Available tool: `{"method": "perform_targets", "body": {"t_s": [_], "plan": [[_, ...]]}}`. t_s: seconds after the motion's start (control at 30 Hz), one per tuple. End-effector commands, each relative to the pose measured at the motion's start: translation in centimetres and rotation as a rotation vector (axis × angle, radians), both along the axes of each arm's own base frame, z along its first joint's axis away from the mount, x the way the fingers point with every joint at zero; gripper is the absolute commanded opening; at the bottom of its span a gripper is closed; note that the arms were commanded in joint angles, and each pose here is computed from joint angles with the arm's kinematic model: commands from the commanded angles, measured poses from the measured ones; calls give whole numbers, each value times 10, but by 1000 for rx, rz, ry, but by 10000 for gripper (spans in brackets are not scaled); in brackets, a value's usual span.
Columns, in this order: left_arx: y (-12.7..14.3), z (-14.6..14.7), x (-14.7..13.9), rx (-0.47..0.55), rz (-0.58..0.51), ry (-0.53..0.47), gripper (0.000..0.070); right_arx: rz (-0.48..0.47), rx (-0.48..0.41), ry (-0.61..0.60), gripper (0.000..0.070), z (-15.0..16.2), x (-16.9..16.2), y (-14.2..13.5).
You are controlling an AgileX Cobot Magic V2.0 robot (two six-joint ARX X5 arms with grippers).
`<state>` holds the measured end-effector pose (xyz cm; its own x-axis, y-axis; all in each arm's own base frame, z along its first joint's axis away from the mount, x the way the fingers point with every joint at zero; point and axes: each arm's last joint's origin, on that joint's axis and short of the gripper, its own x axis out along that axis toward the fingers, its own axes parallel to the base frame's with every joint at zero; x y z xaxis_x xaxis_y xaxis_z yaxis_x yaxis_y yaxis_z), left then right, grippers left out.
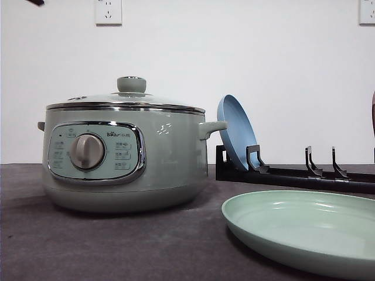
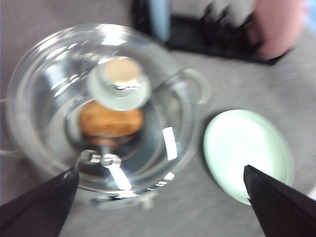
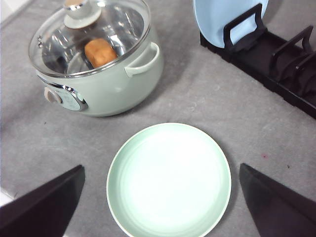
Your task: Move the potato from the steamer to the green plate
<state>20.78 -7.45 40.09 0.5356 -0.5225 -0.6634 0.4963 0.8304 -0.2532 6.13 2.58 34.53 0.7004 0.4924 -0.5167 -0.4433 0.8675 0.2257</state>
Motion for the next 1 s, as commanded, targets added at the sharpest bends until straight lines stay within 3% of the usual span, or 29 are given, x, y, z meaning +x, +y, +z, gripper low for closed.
{"method": "perform_targets", "body": {"t_s": [0.0, 0.2, 0.43, 0.53, 0.97], "plan": [[-6, 5, 17, 17, 11, 22, 675, -2, 16, -6, 632, 3, 0, 0], [-27, 2, 66, 70, 11, 136, 675, -3, 23, -24, 632, 5, 1, 0], [-57, -15, 112, 201, -14, 120, 676, -3, 32, -47, 632, 7, 2, 1], [-68, -25, 125, 211, -34, 119, 675, -3, 32, -47, 631, 7, 2, 1], [-97, -52, 139, 290, -76, 114, 675, -8, 39, -42, 631, 7, 2, 1]]}}
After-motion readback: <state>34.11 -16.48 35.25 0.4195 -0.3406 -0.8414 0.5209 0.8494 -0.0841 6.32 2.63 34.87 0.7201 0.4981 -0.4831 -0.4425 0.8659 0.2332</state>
